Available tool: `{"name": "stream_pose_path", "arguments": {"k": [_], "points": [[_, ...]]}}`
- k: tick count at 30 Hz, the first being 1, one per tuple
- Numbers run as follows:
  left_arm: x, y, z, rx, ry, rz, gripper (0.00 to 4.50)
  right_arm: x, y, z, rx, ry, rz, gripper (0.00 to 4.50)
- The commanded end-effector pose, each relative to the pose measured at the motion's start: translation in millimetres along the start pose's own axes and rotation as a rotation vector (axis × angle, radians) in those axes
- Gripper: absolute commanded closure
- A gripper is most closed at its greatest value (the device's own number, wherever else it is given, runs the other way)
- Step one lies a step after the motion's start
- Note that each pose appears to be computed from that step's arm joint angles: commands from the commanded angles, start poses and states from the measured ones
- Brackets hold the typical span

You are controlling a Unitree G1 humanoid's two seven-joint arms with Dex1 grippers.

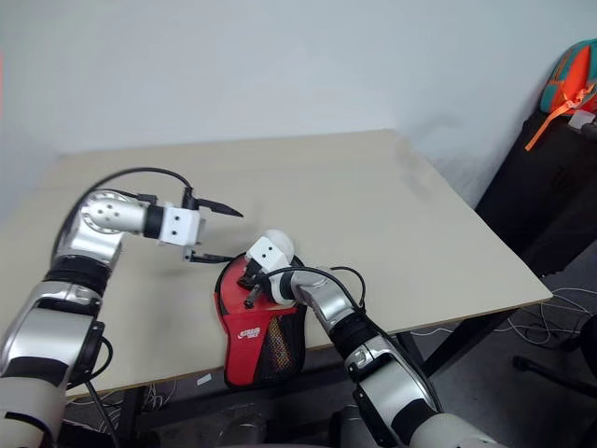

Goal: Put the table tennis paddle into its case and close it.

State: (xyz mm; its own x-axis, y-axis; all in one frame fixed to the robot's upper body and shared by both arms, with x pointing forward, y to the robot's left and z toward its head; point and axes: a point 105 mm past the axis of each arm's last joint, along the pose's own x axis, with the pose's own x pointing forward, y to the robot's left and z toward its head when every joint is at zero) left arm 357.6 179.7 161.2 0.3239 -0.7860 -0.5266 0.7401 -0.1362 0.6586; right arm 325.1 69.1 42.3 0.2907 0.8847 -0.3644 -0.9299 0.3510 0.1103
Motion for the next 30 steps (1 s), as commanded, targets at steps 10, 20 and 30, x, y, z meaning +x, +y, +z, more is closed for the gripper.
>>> {"name": "stream_pose_path", "arguments": {"k": [10, 20, 30], "points": [[-39.9, -23.6, 19.7, -0.553, -0.195, 0.232, 0.0, -33.5, 3.7, -26.8, 0.025, 0.102, 0.047, 1.91], [9.6, -57.0, 16.0, -0.752, -0.292, 0.274, 1.18, -96.4, -8.3, 18.5, -0.019, 0.059, 0.029, 0.0], [44.3, -70.8, 3.8, -0.861, -0.316, 0.243, 4.43, -144.1, -33.1, 54.1, -0.019, 0.039, -0.061, 0.0]]}}
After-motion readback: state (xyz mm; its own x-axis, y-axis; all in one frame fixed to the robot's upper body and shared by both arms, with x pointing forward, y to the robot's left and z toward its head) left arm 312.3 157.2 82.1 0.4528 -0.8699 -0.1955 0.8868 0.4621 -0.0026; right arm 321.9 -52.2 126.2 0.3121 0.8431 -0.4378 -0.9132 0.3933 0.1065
